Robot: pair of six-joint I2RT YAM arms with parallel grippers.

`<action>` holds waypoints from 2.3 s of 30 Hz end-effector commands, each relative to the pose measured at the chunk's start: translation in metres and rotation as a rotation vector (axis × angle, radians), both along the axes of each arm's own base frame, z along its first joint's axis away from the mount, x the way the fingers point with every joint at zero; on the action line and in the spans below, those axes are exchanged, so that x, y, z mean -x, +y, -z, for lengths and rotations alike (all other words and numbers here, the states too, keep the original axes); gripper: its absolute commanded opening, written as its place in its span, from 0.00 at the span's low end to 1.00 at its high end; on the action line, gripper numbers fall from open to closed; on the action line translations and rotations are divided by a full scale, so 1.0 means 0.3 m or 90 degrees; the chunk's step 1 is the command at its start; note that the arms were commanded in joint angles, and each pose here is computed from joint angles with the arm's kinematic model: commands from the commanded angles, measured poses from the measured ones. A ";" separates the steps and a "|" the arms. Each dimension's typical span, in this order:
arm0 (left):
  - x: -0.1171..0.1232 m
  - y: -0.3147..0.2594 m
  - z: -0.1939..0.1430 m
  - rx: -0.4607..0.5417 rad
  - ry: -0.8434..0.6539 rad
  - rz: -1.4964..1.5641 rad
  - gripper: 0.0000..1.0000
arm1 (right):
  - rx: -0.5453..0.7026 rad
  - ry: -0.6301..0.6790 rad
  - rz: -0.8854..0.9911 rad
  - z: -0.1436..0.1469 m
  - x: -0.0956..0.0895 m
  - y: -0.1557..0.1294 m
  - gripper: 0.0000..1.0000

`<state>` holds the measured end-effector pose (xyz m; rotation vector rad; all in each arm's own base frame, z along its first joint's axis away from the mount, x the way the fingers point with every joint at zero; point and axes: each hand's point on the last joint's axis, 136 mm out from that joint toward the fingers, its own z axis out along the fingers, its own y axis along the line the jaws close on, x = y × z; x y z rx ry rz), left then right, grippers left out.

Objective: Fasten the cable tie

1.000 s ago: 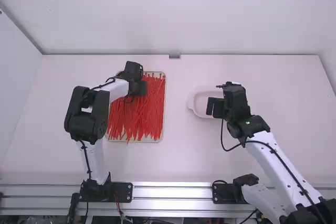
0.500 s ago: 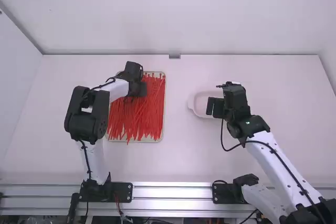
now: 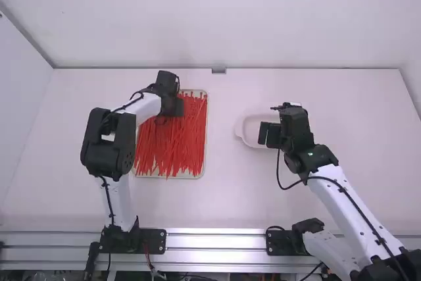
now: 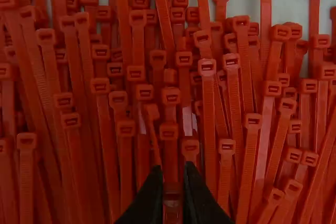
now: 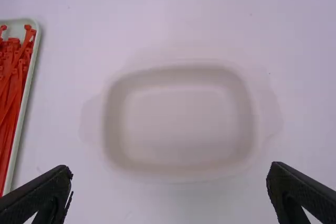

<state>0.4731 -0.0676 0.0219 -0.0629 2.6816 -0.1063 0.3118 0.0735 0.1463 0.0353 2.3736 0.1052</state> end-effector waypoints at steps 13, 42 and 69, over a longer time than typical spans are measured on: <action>-0.038 0.093 -0.467 -0.059 -0.188 -0.076 0.02 | -0.005 -0.014 0.004 -0.037 -0.018 0.005 1.00; 0.334 -0.010 -0.843 0.103 -0.486 0.039 0.02 | -0.019 -0.079 -0.180 -0.102 -0.013 0.221 1.00; 0.394 -0.462 -1.084 0.394 -0.632 0.293 0.02 | -0.251 -0.300 -0.558 -0.430 0.067 0.531 1.00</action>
